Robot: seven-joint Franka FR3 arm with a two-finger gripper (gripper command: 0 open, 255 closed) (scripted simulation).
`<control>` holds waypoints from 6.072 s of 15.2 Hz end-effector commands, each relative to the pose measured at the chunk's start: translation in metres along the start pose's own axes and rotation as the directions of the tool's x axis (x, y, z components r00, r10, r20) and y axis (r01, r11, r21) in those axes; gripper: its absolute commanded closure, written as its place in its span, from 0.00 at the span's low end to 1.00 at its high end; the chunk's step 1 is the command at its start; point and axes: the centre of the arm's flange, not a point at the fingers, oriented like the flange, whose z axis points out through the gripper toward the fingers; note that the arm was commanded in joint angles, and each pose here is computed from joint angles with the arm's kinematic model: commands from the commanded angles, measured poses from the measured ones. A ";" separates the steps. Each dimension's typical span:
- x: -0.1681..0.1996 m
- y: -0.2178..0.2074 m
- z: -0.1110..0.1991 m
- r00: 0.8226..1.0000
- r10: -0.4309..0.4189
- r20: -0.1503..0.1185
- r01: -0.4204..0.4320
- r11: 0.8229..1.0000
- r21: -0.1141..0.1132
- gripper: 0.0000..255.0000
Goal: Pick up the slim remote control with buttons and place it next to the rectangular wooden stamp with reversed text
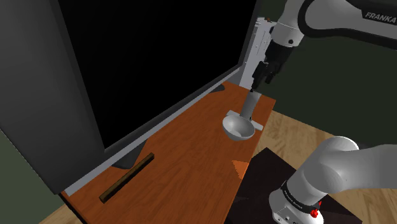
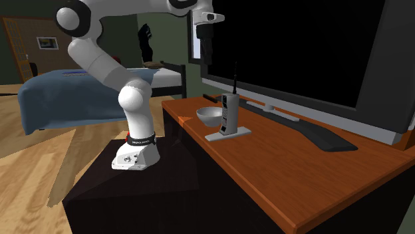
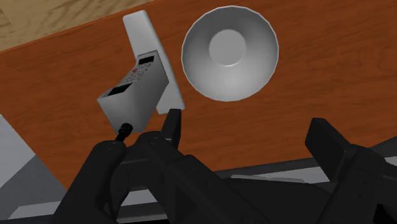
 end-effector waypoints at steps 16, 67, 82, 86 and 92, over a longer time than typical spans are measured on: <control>0.010 0.107 0.170 0.981 -0.191 0.043 0.189 0.981 0.038 0.00; 0.025 0.154 0.196 0.958 -0.279 0.061 0.275 0.960 0.058 1.00; -0.004 -0.028 0.187 0.958 -0.279 0.061 0.275 0.960 0.058 1.00; -0.012 -0.080 0.185 0.958 -0.279 0.061 0.275 0.960 0.058 1.00; -0.025 -0.158 0.181 0.958 -0.279 0.061 0.275 0.960 0.058 1.00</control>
